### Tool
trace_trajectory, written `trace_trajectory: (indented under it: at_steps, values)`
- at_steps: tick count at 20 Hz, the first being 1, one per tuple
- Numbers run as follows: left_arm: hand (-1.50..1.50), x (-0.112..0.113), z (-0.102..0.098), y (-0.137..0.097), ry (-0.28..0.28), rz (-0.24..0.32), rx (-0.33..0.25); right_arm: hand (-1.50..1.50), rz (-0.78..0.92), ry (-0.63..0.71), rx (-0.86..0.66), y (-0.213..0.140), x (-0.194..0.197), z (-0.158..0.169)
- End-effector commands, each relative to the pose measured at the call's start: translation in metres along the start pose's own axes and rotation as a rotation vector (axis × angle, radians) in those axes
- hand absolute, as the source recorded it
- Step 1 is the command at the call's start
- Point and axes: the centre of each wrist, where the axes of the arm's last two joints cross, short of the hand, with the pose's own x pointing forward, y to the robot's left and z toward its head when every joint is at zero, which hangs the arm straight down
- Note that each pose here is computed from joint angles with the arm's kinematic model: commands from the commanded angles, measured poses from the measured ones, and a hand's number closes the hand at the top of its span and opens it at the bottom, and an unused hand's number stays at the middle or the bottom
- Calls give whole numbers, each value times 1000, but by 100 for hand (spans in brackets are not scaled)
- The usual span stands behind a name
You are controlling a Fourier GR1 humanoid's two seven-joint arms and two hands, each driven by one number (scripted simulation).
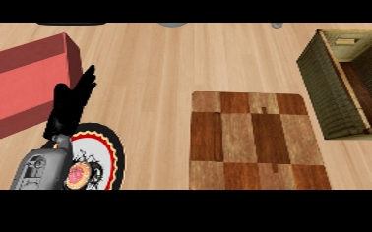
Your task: Pick the can from the cutting board and place it in the basket
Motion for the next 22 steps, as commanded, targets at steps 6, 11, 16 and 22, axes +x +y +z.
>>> trace_trajectory:
  at_steps: [6, 11, 16, 22]
  values:
    - [0, 1, -8, 0, -19, -2, -15, 150, 8, -38, 48, 21, -88, -35]
    - [0, -7, 7, 1, 7, 6, -3, 150, -18, -50, 93, 49, -123, -42]
    - [0, -13, 6, -3, -1, -7, 3, 150, 8, -45, 117, 64, -145, -40]
    - [0, -11, 2, 0, 16, 0, -6, 150, -177, 84, 202, 108, -162, -52]
